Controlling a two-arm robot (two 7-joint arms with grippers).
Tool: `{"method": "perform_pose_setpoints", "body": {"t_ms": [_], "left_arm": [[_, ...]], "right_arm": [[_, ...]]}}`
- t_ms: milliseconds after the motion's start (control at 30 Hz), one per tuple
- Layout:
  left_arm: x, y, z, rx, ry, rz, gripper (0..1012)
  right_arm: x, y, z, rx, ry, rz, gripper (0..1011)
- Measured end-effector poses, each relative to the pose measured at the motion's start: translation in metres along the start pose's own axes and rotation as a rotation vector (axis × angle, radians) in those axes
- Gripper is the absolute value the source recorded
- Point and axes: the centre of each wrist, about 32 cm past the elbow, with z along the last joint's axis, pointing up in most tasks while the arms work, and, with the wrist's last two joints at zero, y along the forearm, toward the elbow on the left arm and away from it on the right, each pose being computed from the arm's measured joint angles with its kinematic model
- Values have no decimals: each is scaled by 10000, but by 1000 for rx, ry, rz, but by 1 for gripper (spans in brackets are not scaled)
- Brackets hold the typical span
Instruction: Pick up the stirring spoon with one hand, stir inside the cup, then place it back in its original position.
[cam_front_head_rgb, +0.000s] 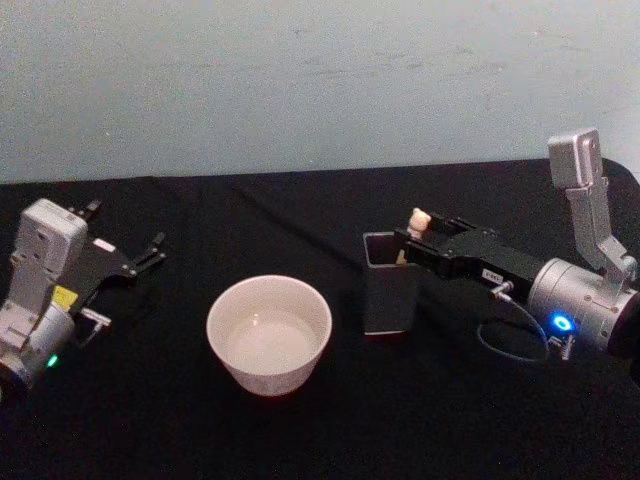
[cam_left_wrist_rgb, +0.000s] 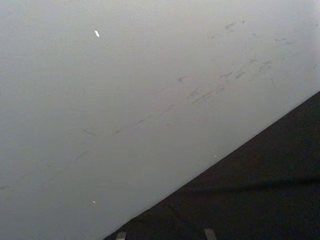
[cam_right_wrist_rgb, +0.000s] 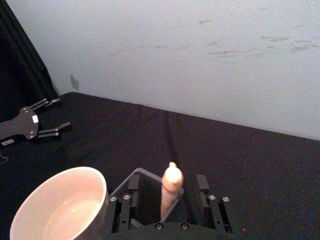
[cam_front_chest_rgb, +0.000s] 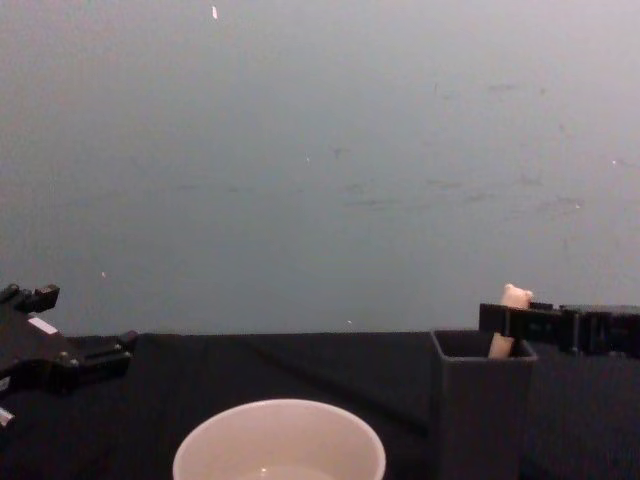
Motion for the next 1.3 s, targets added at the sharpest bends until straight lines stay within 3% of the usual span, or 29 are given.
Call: {"method": "perform_pose_setpoints", "body": {"t_ms": [400,600,833,967,1067,1300], "left_arm": [[0,0,0,0,0,0,1002],[0,0,0,0,0,0,1001],[0,0,0,0,0,0,1002],[1,0,0,0,0,0,1001],[0,0,0,0,0,0,1001],[0,0,0,0,0,0,1001]], "right_arm": [[-12,-1,13,19,-5,-11,1002],[-28,10,77,104,-7,-62,1000],[-27,67,127,234,-20,-227,1000],[-31,134,60,256,-59,-357,1000],[-36,201,-65,230,-103,-446,1000],[-58,278,-476,89,-178,-554,1000]]}}
